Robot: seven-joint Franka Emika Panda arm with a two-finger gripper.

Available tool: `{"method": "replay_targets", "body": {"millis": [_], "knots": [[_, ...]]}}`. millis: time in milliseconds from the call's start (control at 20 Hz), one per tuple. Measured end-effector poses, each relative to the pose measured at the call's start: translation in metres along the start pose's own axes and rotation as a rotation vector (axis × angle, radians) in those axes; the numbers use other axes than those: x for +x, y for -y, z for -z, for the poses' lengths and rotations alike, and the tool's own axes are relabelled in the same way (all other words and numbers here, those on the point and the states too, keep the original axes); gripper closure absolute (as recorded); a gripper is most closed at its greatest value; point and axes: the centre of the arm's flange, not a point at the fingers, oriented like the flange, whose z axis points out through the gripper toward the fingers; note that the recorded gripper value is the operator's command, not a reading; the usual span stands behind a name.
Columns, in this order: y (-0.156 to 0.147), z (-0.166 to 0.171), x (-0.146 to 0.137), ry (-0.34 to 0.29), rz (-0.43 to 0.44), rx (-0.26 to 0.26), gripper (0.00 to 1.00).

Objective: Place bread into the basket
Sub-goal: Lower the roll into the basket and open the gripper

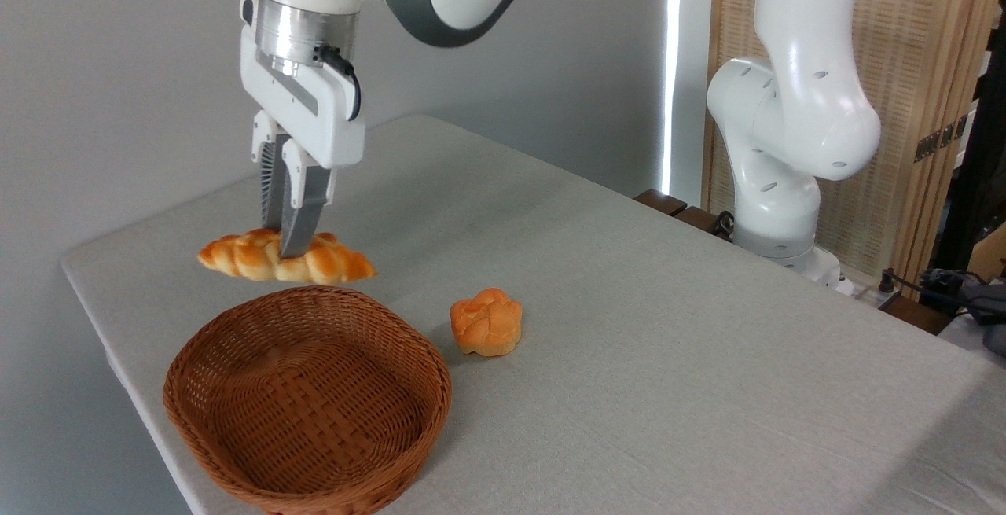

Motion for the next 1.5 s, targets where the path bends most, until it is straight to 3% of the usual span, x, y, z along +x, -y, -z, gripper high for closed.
{"method": "replay_targets", "body": {"millis": [200, 300, 400, 450, 550, 800, 1500], "knots": [[0.016, -0.002, -0.002, -0.049, 0.050, 0.007, 0.54], [0.024, -0.002, -0.003, -0.062, 0.070, 0.010, 0.47], [0.025, -0.007, -0.004, -0.057, 0.074, 0.006, 0.25], [0.025, -0.010, -0.004, -0.053, 0.074, 0.003, 0.08], [0.025, -0.020, -0.004, -0.040, 0.076, -0.004, 0.00], [0.026, -0.048, -0.006, -0.005, 0.081, -0.024, 0.00], [0.030, -0.043, -0.003, -0.027, 0.087, -0.008, 0.00]]}}
